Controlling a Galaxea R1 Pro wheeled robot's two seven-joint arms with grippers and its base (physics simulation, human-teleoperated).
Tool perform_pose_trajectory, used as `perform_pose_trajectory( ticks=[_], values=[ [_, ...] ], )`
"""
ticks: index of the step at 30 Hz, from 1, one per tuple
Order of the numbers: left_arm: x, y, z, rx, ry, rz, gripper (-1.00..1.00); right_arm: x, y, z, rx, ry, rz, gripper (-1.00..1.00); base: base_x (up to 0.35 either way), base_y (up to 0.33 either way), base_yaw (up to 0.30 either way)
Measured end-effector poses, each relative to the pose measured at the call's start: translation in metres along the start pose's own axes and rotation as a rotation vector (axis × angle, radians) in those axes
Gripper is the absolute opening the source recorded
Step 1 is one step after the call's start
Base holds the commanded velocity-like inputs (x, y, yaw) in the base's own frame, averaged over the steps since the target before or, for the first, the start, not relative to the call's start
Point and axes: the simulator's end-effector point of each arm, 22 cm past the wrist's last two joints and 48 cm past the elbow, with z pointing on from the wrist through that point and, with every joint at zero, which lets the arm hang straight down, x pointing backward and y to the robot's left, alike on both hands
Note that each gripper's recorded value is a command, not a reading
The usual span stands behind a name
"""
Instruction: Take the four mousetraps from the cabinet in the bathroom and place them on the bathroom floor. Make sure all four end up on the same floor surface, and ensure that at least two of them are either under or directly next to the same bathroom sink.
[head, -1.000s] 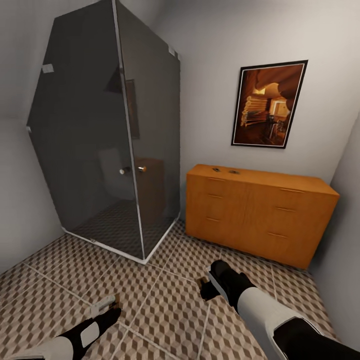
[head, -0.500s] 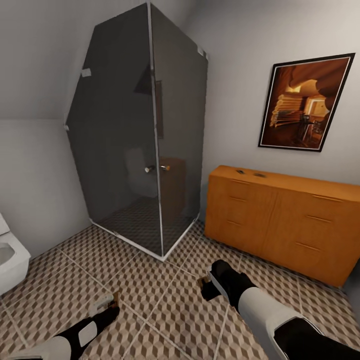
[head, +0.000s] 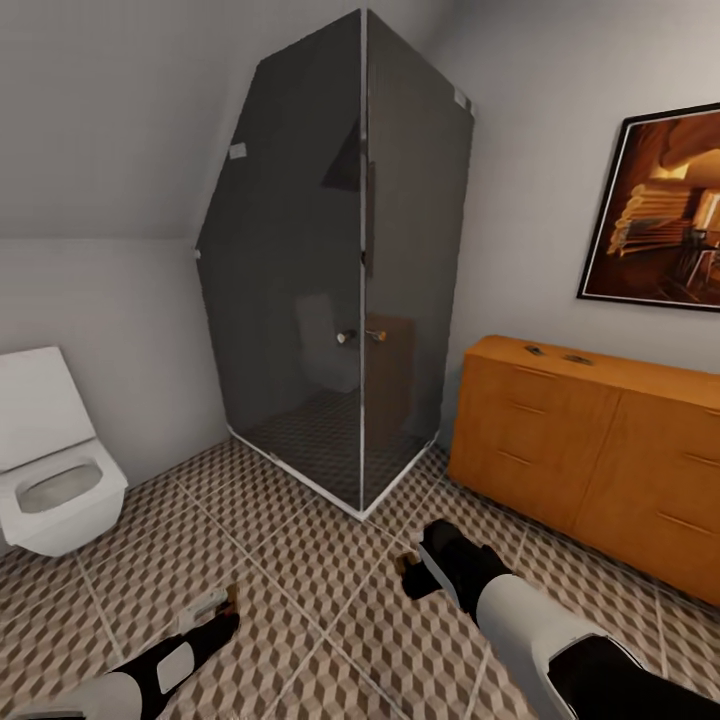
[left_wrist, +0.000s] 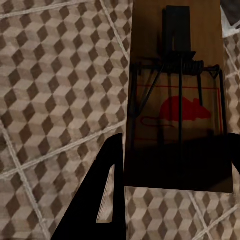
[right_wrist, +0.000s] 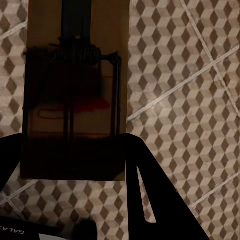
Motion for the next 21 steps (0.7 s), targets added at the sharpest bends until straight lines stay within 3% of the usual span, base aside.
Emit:
perform_pose_trajectory(
  ticks=[21],
  values=[
    [0.0000,0.0013,0.0000,-0.002,0.001,-0.001,-1.00,-0.0009,-0.0001,-0.0002,0.002,-0.003,-0.001,-1.00,0.000,0.000,0.292]
  ],
)
